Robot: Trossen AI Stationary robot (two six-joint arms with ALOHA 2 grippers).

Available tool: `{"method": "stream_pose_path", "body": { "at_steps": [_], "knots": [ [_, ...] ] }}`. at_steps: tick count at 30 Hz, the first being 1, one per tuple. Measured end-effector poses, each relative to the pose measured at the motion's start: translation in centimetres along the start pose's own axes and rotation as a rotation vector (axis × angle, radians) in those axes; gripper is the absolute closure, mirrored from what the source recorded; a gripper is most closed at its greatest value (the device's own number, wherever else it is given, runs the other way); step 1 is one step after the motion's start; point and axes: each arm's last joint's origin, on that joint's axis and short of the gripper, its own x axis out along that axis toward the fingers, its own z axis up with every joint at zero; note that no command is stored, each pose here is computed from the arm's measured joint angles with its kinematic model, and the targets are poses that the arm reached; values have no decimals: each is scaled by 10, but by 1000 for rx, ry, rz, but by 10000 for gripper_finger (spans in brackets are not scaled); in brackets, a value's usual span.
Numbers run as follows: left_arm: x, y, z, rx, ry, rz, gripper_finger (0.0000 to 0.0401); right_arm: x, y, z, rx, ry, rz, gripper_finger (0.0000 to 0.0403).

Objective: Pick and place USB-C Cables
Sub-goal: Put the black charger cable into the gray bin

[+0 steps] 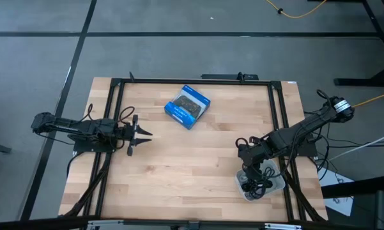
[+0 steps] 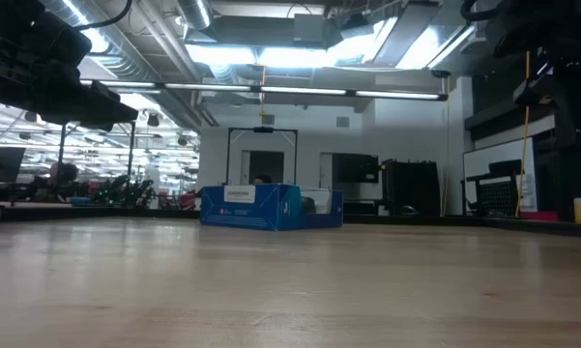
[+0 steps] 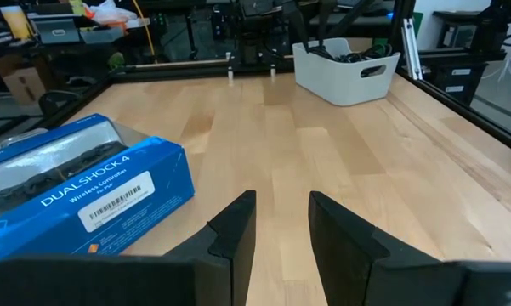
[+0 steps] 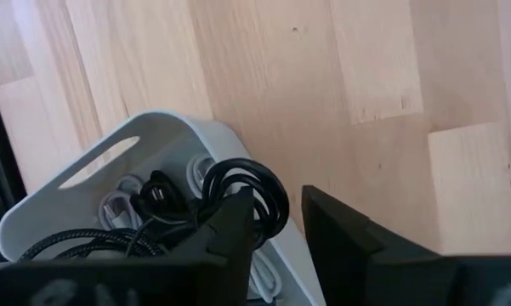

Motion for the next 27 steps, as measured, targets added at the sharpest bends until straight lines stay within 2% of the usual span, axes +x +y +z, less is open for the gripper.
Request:
{"method": "stream_pose_path", "body": {
  "at_steps": [3, 8, 13, 18, 23, 27],
  "knots": [
    [0, 0, 0, 1, -1, 0, 299, 0, 0, 0, 0, 0, 1, 319],
    [0, 0, 0, 0, -1, 0, 299, 0, 0, 0, -54, 2, 0, 389],
    [0, 0, 0, 1, -1, 0, 299, -12, 5, 5, -113, -6, 29, 397],
    [0, 0, 0, 1, -1, 0, 299, -46, 11, 11, -129, -6, 12, 399],
    [0, 0, 0, 2, -1, 0, 299, -81, 14, 10, -123, -14, -75, 400],
    [0, 0, 0, 2, -1, 0, 299, -95, 15, 4, -99, 14, -126, 401]
  ]
}}
